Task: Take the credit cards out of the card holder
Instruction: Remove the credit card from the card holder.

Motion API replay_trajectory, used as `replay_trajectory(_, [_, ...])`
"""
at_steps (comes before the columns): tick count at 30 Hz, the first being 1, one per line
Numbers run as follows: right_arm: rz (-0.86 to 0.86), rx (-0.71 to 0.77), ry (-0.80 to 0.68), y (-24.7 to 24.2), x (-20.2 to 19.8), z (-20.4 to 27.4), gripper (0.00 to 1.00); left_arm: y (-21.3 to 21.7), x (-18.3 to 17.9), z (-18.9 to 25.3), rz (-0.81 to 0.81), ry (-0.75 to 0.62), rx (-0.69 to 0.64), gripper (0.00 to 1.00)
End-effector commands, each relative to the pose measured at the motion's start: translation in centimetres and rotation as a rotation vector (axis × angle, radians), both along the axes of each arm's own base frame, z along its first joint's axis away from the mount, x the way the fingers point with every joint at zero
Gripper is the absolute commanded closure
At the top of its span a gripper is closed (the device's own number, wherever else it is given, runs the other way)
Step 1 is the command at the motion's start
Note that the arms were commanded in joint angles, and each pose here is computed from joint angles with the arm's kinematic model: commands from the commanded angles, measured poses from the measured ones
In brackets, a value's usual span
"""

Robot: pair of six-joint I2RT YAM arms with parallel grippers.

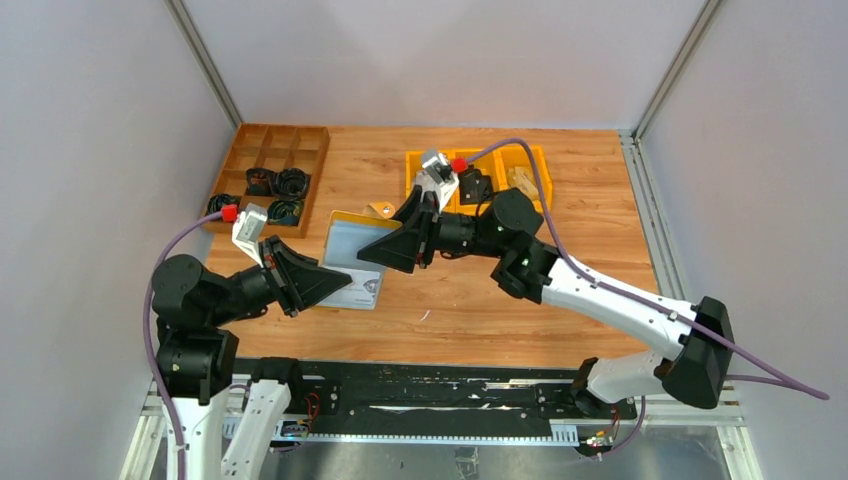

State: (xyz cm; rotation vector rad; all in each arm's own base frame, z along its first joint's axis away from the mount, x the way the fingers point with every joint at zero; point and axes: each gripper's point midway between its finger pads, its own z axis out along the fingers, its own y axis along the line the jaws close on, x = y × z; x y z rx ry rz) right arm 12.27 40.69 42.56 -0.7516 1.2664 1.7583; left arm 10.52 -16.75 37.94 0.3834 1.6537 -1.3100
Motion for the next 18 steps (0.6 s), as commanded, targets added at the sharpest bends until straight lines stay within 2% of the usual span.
replay_trajectory(1, [0.050, -0.224, -0.186, 0.3, -0.2, -1.9, 0.56, 0.6, -0.1, -1.5, 0.015, -0.012, 0.139, 1.00])
replay_trajectory(4, [0.056, -0.352, -0.255, 0.4, 0.4, -3.7, 0.58, 0.8, -0.3, -2.5, -0.017, 0.027, 0.205, 1.00])
replay_trajectory(10, [0.142, -0.432, -0.316, 0.2, -0.4, -4.8, 0.65, 0.8, -0.5, -2.0, -0.048, 0.007, 0.227, 1.00])
replay_trajectory(12, [0.170, -0.441, -0.325, 0.1, -0.7, -4.8, 0.71, 0.8, -0.6, -2.0, -0.053, 0.001, 0.235, 1.00])
replay_trajectory(14, [0.175, -0.438, -0.333, 0.2, -0.8, -4.4, 0.85, 0.8, -0.4, -2.1, -0.054, -0.001, 0.242, 1.00])
replay_trajectory(15, [0.165, -0.434, -0.331, 0.2, -0.6, -4.1, 0.92, 0.9, -0.4, -2.1, -0.049, -0.001, 0.245, 0.97])
replay_trajectory(16, [0.149, -0.421, -0.329, 0.4, -0.4, -3.6, 0.99, 0.9, -0.3, -2.1, -0.046, -0.003, 0.248, 0.86])
replay_trajectory(18, [0.101, -0.367, -0.314, 0.5, 0.1, -2.0, 1.00, 0.8, -0.5, -2.2, -0.057, 0.001, 0.244, 0.62])
